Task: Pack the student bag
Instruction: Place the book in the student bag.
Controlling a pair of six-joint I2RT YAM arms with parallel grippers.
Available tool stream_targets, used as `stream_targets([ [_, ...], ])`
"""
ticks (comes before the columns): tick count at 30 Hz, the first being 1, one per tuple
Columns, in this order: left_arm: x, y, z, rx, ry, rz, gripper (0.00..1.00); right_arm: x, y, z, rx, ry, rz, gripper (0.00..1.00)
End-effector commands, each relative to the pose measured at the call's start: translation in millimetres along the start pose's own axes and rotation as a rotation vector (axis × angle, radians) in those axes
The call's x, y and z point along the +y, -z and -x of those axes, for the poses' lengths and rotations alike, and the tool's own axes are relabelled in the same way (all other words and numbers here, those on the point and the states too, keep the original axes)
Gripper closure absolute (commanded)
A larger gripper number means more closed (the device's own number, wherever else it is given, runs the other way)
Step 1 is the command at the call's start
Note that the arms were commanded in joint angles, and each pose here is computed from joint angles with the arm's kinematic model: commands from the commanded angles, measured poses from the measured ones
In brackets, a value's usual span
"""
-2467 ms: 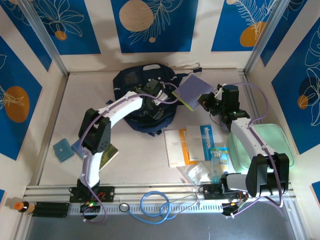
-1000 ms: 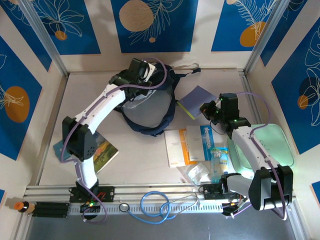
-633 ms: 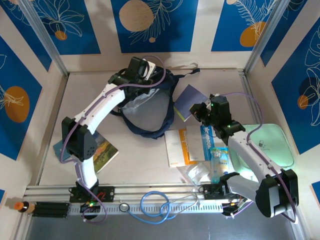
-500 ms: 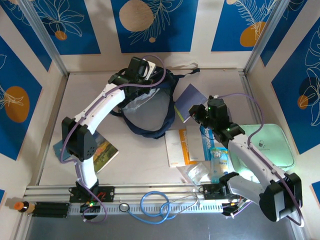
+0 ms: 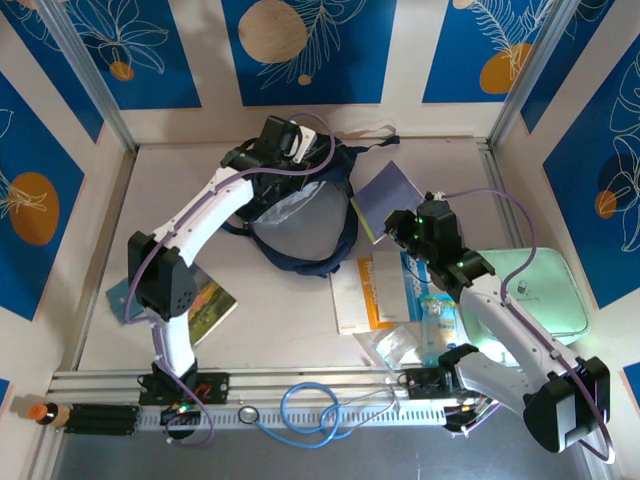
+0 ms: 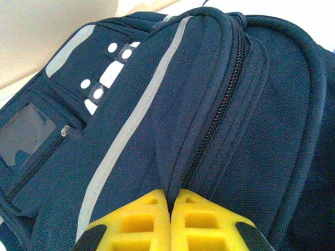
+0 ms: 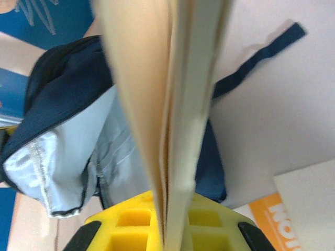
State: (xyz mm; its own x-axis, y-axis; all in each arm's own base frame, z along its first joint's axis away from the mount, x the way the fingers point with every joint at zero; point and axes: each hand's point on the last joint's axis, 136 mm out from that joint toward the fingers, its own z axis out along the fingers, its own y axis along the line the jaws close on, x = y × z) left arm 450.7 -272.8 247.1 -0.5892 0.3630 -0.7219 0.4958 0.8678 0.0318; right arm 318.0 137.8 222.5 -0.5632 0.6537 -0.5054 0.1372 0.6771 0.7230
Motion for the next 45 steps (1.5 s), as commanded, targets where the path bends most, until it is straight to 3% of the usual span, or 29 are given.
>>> stream_targets([
  [1,-8,23,47,-0.155,0.033,-0.037,1.0,39,-6,-5,0.026,-0.003,0.19,1.0],
  [8,-11,39,60,-0.203,0.069,-0.067,1.0,62,-48,-26,0.149,-0.126,0.293,1.0],
  [15,-17,55,71,-0.226,0.096,-0.11,1.0,85,-85,-30,0.142,-0.155,0.339,1.0],
  [38,-18,54,82,-0.245,0.17,-0.151,1.0,71,-232,-81,0.173,-0.36,0.178,1.0],
  [45,-9,48,75,-0.216,0.219,-0.143,1.0,84,-258,-87,0.227,-0.379,0.227,0.97],
])
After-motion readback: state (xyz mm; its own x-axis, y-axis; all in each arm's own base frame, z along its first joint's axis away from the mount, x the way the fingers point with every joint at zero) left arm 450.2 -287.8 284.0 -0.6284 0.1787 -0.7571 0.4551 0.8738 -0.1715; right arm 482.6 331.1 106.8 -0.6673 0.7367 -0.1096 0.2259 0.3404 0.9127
